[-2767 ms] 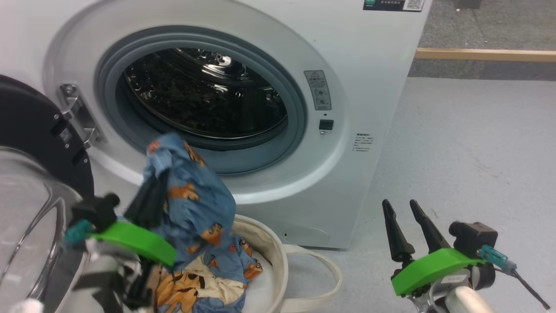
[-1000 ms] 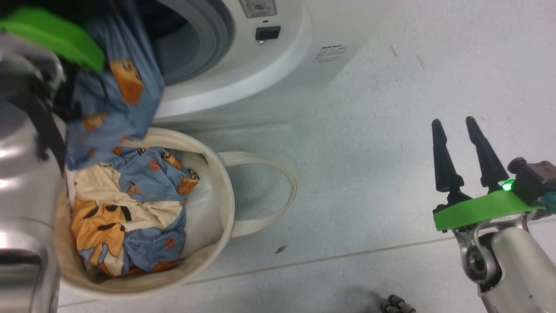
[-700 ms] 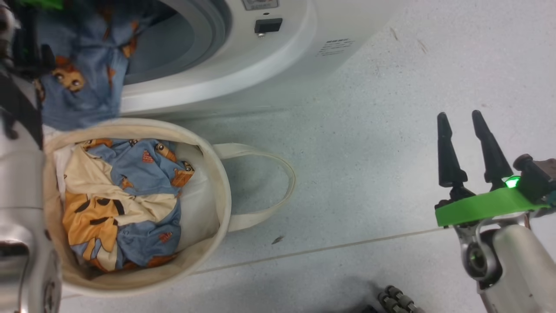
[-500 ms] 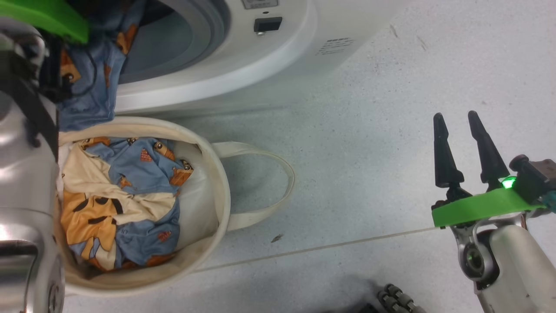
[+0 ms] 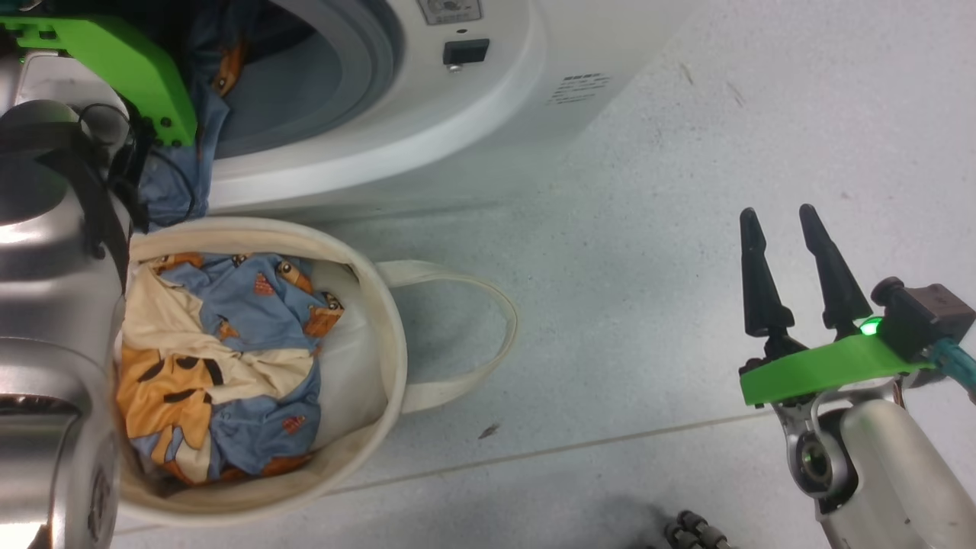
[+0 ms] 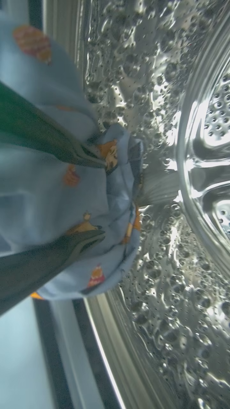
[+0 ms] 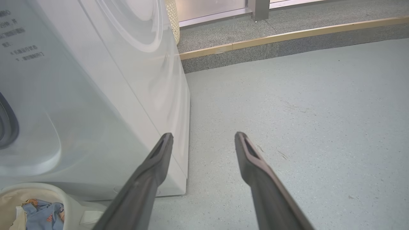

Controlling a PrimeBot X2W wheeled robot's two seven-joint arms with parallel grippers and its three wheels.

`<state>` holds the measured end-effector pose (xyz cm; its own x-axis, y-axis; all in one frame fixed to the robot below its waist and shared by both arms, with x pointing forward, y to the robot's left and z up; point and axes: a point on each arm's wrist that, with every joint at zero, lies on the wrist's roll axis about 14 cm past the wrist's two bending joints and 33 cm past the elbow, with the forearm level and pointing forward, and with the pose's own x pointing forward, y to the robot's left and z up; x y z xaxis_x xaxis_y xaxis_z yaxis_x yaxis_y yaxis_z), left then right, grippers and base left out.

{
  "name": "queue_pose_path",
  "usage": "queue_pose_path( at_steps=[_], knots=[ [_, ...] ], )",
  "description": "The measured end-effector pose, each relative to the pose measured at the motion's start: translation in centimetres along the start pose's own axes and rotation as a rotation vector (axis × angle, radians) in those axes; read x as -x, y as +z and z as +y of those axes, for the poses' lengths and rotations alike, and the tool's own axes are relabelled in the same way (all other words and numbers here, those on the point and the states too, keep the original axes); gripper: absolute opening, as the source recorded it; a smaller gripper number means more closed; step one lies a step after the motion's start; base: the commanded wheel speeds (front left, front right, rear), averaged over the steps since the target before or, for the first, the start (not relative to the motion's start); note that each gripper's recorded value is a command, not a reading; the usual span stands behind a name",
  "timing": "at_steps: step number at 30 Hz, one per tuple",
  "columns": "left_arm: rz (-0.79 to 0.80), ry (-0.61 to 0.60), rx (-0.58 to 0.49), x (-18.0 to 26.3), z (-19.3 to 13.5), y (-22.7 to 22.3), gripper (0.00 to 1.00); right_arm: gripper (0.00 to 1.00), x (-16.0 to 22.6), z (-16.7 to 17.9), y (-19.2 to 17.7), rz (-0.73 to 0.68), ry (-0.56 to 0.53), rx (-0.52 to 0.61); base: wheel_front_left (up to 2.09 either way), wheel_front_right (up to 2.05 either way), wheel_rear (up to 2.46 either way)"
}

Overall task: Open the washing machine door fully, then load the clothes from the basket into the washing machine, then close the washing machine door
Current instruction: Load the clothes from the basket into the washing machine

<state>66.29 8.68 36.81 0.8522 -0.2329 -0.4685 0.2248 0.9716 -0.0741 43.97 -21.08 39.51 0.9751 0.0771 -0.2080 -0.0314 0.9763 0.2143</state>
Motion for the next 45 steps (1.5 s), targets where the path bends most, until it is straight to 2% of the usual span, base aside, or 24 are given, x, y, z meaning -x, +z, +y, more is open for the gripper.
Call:
queue_pose_path(
  at_steps=[2, 4, 6, 11, 24, 30, 36, 45],
  knots=[
    [-0.04, 0.003, 0.001, 0.3, 0.0, 1.0, 1.0, 1.0, 0.1, 0.2, 0.2, -0.003, 0.005, 0.0, 0.0, 0.0, 0.0],
    [-0.209, 0.007, 0.044, 1.0, -0.1, 4.2, 1.0, 1.0, 0.1, 0.4, 0.4, -0.009, 0.012, -0.001, 0.0, 0.0, 0.0],
    [-0.282, -0.007, 0.077, 2.0, -0.7, 5.8, 1.0, 1.0, 0.1, 0.8, 0.7, -0.015, 0.022, -0.008, 0.0, 0.0, 0.0],
    [-0.321, -0.029, 0.096, 5.4, -1.6, 5.2, 1.0, 1.0, 0.2, 2.6, 2.2, -0.051, 0.071, -0.021, 0.0, 0.0, 0.0],
    [-0.484, 0.059, 0.091, 17.3, 1.8, 5.6, 1.0, 1.0, 1.1, 7.7, 7.3, -0.18, 0.204, -0.035, 0.0, 0.0, 0.0],
    [-0.513, 0.115, 0.105, 22.6, 3.7, 3.7, 1.0, 1.0, 2.8, 9.6, 7.7, -0.193, 0.251, -0.042, 0.0, 0.0, 0.0],
    [-0.552, 0.166, 0.053, 27.9, 5.4, 2.3, 1.0, 1.0, 4.7, 10.2, 8.8, -0.228, 0.264, -0.035, 0.0, 0.0, 0.0],
    [-0.572, 0.224, 0.07, 31.3, 6.6, 0.6, 1.0, 1.0, 6.1, 8.2, 9.5, -0.255, 0.203, -0.029, 0.0, 0.0, 0.0]
  ],
)
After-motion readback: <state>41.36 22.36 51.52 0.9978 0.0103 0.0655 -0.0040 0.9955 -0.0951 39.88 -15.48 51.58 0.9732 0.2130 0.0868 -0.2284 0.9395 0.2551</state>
